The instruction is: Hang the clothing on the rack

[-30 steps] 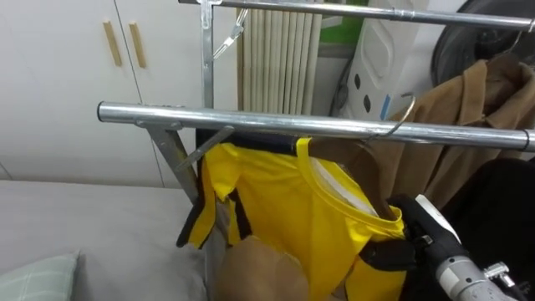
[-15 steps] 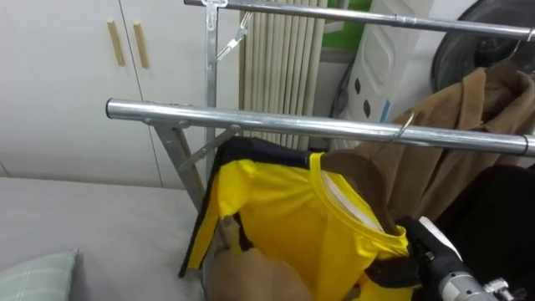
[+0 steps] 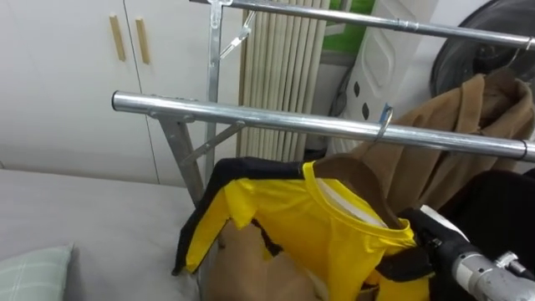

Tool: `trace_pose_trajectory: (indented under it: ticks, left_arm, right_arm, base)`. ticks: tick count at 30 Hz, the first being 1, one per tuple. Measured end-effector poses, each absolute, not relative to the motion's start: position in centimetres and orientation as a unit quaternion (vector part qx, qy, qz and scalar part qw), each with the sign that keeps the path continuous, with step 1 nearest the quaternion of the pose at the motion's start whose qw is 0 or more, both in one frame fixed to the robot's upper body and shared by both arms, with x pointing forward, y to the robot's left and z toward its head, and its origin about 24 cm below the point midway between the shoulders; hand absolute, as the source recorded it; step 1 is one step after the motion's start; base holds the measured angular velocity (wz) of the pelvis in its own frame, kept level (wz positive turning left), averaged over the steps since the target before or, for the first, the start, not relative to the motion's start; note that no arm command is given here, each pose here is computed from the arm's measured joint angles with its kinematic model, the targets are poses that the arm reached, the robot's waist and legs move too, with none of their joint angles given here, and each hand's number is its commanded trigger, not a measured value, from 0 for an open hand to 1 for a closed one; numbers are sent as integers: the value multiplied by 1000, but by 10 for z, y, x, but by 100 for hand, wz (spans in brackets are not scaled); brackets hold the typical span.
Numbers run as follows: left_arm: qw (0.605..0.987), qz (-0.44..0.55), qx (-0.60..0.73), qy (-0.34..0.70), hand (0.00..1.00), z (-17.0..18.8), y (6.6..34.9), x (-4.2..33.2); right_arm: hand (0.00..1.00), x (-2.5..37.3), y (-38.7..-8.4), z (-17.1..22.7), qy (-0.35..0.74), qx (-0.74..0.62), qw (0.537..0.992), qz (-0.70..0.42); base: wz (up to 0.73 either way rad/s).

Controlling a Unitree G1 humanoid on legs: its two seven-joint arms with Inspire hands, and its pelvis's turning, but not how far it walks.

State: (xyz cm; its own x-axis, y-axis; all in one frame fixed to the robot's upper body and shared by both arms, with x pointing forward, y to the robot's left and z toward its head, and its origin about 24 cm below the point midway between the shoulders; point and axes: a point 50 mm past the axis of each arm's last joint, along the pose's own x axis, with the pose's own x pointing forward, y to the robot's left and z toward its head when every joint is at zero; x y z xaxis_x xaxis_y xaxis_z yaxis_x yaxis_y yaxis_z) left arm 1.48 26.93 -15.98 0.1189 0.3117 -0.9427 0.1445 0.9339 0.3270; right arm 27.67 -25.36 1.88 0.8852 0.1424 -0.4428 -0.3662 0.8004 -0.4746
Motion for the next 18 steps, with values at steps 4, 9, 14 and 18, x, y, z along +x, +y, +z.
trace_pose_trajectory:
  ticks: [4,9,14,18]
  left_arm:
    - [730,59,171,659,0,-160,270,17]
    - [731,58,171,658,0,-160,269,19]
    - [732,57,172,656,0,-160,269,21]
    - [733,57,172,656,0,-160,269,22]
  right_arm:
    - [100,279,-254,21,203,-286,925,149]
    - [100,289,-261,26,211,-295,920,153]
    - [100,288,-263,22,220,-291,917,160]
    - [100,287,-264,18,228,-287,916,164]
  base:
    - [4]
    - [0]
    - [1]
    - [3]
